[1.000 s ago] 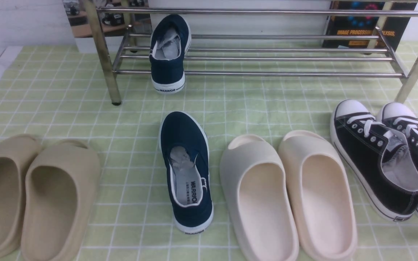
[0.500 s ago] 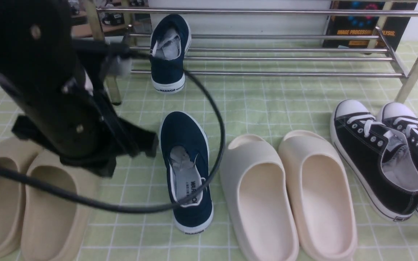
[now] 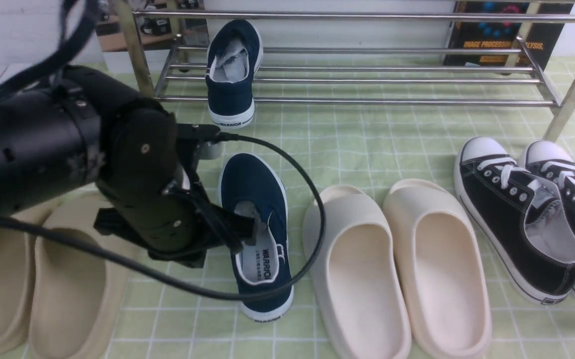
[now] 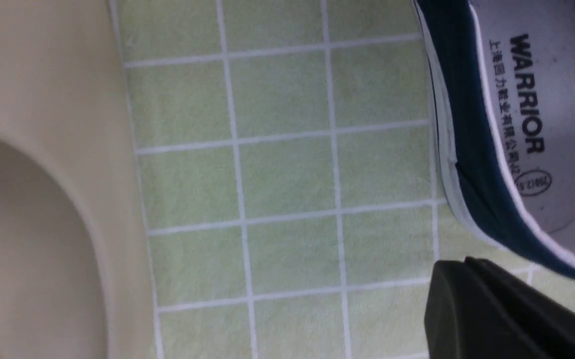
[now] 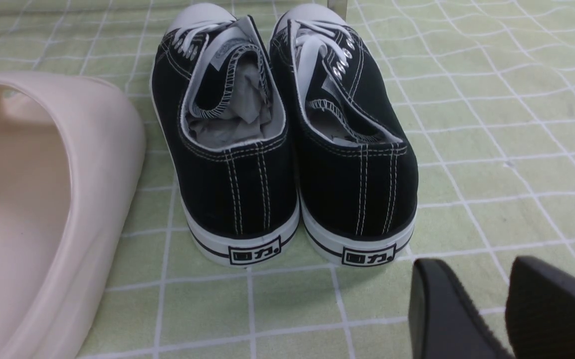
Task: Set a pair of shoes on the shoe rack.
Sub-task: Use the left arm to grab the shoe closest to it
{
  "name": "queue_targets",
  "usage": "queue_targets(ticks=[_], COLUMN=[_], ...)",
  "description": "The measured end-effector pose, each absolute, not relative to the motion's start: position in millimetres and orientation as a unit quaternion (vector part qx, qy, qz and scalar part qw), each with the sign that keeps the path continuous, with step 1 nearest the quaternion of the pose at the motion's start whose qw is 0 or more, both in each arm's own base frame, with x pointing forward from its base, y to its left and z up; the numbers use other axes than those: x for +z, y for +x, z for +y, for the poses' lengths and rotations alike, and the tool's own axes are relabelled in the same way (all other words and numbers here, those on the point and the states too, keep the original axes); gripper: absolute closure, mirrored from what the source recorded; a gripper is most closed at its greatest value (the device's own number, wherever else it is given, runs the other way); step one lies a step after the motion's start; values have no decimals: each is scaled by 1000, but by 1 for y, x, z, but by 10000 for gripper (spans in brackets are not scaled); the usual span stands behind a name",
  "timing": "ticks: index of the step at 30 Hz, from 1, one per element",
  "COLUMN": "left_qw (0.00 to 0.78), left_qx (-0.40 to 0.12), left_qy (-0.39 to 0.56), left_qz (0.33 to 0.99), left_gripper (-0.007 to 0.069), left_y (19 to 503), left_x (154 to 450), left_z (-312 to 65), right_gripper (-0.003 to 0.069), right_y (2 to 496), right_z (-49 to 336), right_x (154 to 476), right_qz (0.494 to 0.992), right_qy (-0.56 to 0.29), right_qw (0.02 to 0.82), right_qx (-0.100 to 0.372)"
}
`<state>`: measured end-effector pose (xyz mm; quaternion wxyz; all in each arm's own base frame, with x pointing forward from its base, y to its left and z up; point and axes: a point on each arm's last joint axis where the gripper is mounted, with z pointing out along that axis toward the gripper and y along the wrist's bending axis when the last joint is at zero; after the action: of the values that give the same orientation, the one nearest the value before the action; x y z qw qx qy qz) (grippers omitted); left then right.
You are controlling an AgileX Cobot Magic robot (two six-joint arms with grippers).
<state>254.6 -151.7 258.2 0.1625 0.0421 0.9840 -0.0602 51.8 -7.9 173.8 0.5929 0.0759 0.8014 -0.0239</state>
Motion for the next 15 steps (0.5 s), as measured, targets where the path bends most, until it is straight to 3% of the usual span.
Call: queue_targets(ticks=[1, 6, 8, 11, 15], left_qw=[163, 163, 162, 153, 134], left_qx=[-61, -84, -89, -87, -77], left_qy=[42, 23, 20, 18, 17], left_qz=[984, 983, 983, 984, 988], left_gripper=[559, 300, 241, 207, 252], left_y=[255, 269, 274, 281, 289], left_x=[258, 238, 231, 213, 188], left_z=[-152, -164, -168, -173, -178], right_gripper=[419, 419, 419, 419, 419], right_y=[52, 52, 52, 52, 52], right_z=[-8, -8, -8, -8, -8], right_x=[174, 174, 174, 174, 174], right_qz=[801, 801, 801, 801, 801], right_qy=[76, 76, 76, 76, 76], right_qw=[593, 593, 593, 593, 593], right_qx=[-24, -24, -24, -24, -24])
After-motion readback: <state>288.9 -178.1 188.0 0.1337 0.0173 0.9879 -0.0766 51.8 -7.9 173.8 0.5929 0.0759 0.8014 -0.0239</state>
